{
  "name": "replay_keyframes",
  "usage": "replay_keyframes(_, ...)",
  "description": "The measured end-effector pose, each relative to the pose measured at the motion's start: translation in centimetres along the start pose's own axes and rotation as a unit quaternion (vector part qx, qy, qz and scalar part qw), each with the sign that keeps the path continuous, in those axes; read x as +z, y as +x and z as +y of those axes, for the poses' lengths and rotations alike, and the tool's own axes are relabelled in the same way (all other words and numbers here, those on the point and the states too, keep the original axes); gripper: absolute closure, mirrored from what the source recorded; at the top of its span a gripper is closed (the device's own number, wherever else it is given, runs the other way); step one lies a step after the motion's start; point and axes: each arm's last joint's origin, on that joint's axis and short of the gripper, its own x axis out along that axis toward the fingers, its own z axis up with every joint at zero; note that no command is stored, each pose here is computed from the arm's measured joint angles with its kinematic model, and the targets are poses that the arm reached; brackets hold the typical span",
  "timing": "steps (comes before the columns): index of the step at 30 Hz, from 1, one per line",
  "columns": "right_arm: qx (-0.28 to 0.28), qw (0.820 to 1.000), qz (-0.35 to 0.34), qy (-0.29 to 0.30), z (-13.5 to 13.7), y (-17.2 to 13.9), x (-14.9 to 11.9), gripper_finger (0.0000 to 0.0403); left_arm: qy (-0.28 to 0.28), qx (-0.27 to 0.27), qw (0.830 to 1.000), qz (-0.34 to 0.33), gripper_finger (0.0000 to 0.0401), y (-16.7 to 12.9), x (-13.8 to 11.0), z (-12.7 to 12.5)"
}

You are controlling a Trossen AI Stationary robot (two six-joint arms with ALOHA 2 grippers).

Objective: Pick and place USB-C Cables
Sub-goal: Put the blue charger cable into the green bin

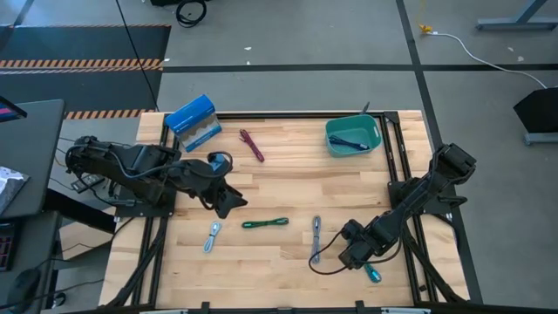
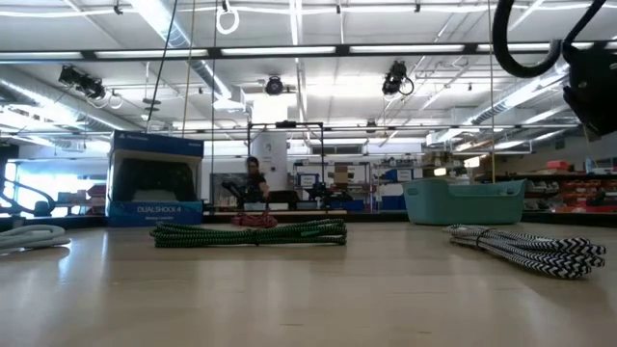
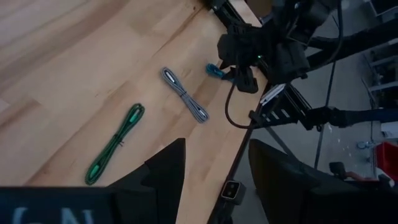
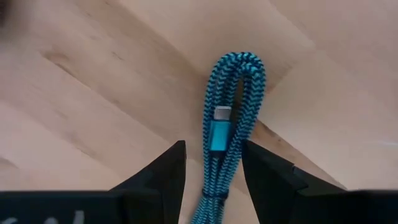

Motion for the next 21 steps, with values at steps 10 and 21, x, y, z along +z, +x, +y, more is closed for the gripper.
replay_keyframes(10, -0.01, 1.0, 0.002, 0.0, -1.0, 1.0, 0.1, 0.0241, -0.005, -0.007, 1.0, 0.012, 0.0218, 0.0, -0.1, 0.0)
replay_keyframes(21, -0.025, 1.0, -0.003, 0.002, -1.9, 1.5, 0.3, 0.029, -0.006, -0.008, 1.0, 0.013, 0.0218, 0.0, 0.0, 0.0)
